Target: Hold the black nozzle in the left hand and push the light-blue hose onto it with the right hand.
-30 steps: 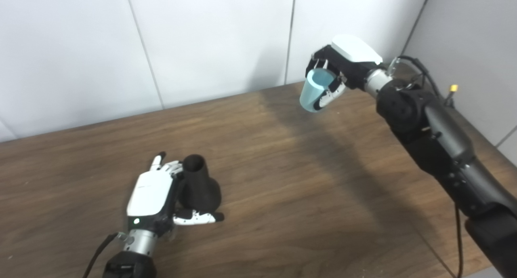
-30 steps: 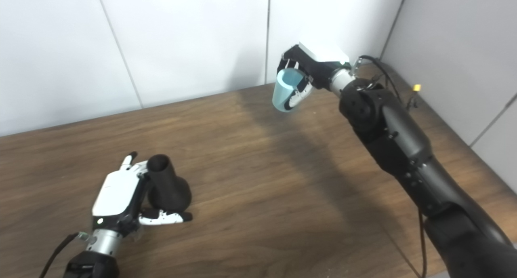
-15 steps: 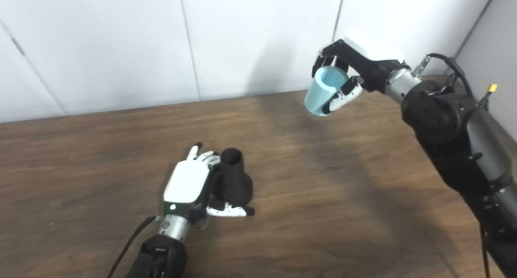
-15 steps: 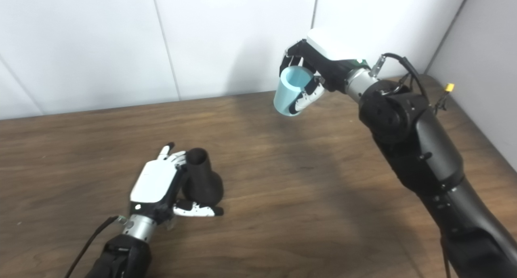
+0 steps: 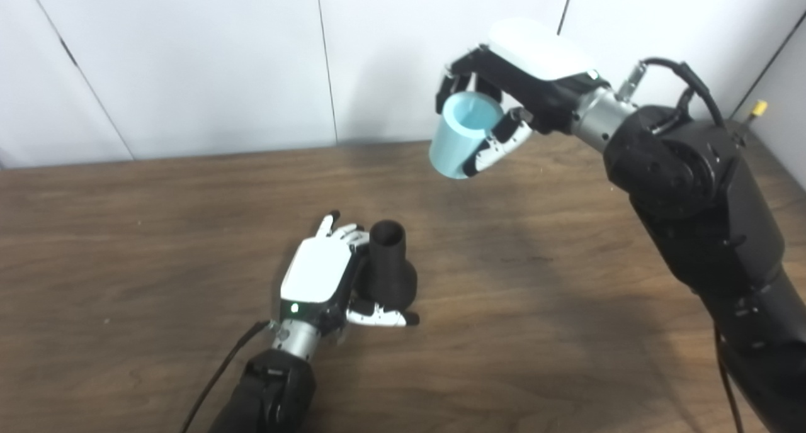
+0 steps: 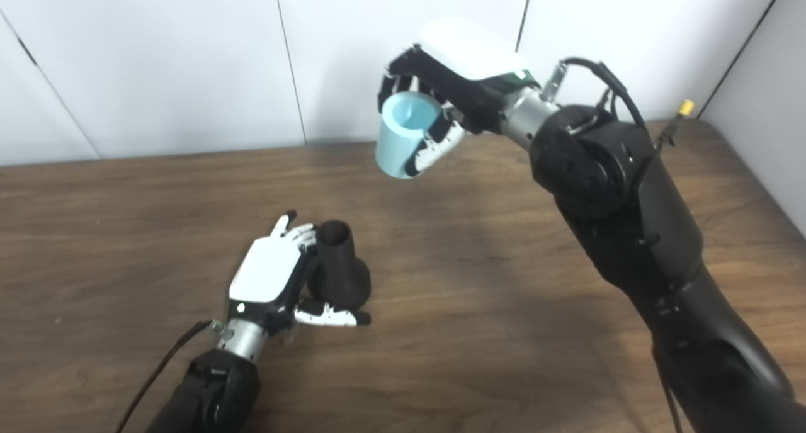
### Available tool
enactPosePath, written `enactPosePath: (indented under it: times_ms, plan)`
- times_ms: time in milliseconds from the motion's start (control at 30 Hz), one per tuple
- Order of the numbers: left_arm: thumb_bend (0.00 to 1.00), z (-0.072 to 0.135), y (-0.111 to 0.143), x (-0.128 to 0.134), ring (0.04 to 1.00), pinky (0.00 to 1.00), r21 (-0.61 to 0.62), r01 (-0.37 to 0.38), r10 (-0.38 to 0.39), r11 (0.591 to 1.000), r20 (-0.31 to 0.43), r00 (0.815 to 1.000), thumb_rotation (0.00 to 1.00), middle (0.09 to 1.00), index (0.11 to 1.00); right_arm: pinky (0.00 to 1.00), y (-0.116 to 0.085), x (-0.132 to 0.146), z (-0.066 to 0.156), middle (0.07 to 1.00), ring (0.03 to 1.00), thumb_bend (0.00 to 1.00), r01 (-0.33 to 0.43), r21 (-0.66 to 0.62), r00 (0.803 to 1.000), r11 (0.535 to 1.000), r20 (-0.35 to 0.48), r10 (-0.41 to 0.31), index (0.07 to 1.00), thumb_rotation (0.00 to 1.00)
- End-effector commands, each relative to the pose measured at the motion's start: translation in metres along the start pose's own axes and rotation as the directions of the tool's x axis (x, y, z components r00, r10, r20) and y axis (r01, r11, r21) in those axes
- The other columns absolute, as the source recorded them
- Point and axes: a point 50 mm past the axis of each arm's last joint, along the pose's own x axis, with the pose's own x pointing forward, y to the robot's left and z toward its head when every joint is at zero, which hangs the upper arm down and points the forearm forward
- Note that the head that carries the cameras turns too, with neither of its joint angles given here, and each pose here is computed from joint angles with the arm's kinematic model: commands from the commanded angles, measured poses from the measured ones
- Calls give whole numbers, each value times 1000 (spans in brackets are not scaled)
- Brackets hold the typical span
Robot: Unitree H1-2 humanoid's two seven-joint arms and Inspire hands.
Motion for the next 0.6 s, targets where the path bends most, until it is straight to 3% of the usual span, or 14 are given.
enactPosePath:
  times_ms: [0, 167, 233, 367, 400, 467, 500, 567]
  plan:
    - [523, 6, -28, -18, 838, 1000, -29, 61, -62, 998, -26, 998, 50, 731, 484, 499, -26, 2, 13, 483, 412, 520, 66, -37, 997, 997, 50, -64, 506, 0]
    - [523, 11, -29, -16, 839, 1000, -40, 60, -61, 997, -37, 997, 49, 734, 484, 388, -27, 4, 23, 491, 404, 518, 34, -40, 995, 999, 95, -30, 512, 0]
    - [523, 13, -30, -15, 840, 1000, -44, 58, -60, 997, -39, 997, 49, 735, 484, 402, -27, 3, 23, 491, 404, 518, 17, -38, 994, 999, 107, -13, 515, 0]
    - [522, 14, -31, -15, 836, 1000, -45, 52, -54, 998, -39, 998, 49, 732, 484, 676, -25, 0, 26, 472, 442, 520, -10, -23, 994, 1000, 112, 13, 511, 0]
    - [522, 15, -31, -15, 836, 1000, -44, 51, -53, 998, -40, 998, 49, 732, 484, 684, -23, -1, 26, 471, 444, 521, -12, -30, 992, 999, 123, 16, 509, 0]
    - [522, 15, -31, -16, 836, 1000, -42, 47, -49, 998, -41, 998, 49, 731, 484, 644, -19, -1, 26, 471, 440, 521, -11, -58, 989, 998, 150, 19, 504, 0]
    - [523, 15, -31, -16, 835, 1000, -42, 46, -48, 998, -43, 998, 50, 731, 484, 575, -18, -1, 26, 473, 434, 521, -19, -63, 988, 998, 154, 28, 504, 0]
    - [523, 15, -30, -15, 837, 1000, -42, 44, -46, 998, -46, 998, 50, 732, 484, 554, -14, 0, 26, 476, 422, 520, -44, -52, 987, 998, 152, 52, 516, 0]
